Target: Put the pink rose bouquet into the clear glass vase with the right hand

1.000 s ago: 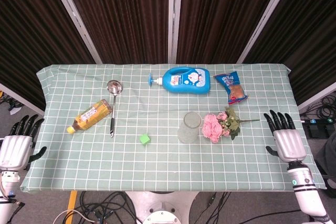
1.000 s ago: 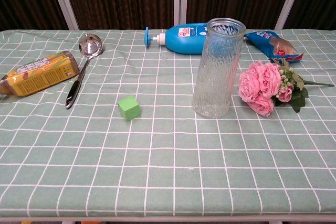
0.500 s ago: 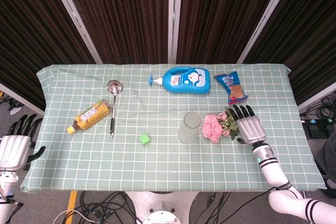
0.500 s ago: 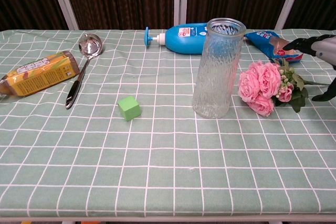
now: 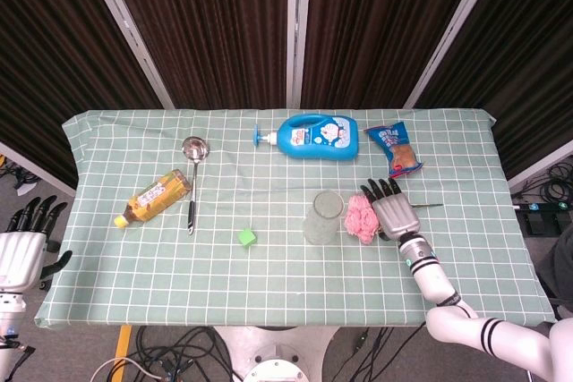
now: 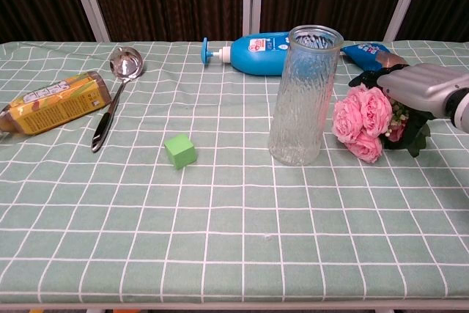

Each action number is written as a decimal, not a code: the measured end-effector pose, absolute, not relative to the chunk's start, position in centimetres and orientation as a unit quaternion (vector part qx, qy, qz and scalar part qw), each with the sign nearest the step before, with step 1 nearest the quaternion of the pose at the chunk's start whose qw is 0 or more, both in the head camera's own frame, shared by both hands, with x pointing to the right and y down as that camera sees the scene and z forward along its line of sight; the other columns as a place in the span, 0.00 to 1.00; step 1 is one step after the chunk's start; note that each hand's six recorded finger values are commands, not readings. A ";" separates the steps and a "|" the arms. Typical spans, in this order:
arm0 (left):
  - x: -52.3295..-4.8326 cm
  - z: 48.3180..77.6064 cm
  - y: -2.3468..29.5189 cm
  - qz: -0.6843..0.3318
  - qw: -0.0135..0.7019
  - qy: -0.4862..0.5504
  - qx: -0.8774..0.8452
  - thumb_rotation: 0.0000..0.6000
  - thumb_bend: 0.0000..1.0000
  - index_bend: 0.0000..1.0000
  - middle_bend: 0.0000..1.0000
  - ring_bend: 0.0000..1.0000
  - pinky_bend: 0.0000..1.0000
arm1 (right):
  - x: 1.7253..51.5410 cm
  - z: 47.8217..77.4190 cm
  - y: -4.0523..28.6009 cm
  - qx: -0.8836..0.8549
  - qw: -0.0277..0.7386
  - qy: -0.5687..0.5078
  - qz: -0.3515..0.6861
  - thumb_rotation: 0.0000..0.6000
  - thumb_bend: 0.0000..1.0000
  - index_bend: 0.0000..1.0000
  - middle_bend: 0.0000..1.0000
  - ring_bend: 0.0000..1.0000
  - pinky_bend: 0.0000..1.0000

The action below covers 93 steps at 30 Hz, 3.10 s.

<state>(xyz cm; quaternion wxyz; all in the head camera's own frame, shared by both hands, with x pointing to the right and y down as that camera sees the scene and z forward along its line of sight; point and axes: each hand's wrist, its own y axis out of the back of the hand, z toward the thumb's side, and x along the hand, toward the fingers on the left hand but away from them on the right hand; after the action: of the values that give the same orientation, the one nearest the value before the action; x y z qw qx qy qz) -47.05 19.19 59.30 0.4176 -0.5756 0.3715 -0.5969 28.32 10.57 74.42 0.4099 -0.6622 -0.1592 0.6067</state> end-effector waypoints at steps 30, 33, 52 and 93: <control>-47.6 59.1 19.4 -0.600 0.412 0.373 -0.576 1.00 0.21 0.14 0.08 0.04 0.18 | 27.7 75.2 9.7 -0.656 0.430 -0.191 0.590 1.00 0.19 0.54 0.52 0.14 0.00; -47.6 59.1 19.5 -0.600 0.412 0.372 -0.576 1.00 0.21 0.14 0.08 0.04 0.18 | 27.9 74.7 9.4 -0.656 0.430 -0.203 0.586 1.00 0.20 0.58 0.56 0.15 0.00; -46.9 59.4 19.2 -0.598 0.413 0.367 -0.581 1.00 0.21 0.14 0.08 0.04 0.18 | 27.5 60.1 4.3 -0.670 0.446 -0.363 0.470 1.00 0.21 0.60 0.57 0.17 0.00; -46.9 59.7 19.2 -0.607 0.412 0.359 -0.577 1.00 0.21 0.14 0.08 0.04 0.18 | 18.4 51.9 3.0 -0.820 0.118 -0.537 0.159 1.00 0.21 0.60 0.59 0.18 0.00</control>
<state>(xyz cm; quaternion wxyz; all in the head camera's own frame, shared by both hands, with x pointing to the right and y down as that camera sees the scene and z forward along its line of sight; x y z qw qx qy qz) -46.86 19.17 59.68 0.4118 -0.5772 0.3587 -0.6071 18.42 2.98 51.89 0.1181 -0.8200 -0.5371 0.1586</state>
